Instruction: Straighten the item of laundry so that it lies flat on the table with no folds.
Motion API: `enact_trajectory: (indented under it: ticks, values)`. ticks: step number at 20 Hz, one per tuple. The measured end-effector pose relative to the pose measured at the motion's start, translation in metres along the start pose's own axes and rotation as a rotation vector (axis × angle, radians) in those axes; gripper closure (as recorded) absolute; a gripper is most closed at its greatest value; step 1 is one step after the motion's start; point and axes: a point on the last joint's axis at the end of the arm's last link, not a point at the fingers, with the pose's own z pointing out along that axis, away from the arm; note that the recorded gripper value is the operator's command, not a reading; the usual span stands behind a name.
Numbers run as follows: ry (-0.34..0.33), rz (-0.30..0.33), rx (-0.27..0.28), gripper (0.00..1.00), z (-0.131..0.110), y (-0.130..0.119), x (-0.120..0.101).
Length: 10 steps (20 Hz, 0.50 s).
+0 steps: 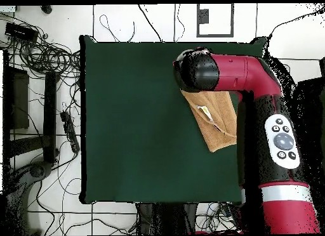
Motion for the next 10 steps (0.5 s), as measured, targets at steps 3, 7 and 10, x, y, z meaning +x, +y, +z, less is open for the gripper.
enact_trajectory:
  ticks: [3, 7, 10]
  values:
    - [-0.006, 0.0, -0.002, 0.0, -0.0001, -0.0007, -0.001]
    - [-0.015, 0.002, -0.007, 0.0, -0.0008, -0.0018, -0.003]
    - [-0.018, 0.003, -0.009, 0.0, -0.001, -0.0022, -0.0038]
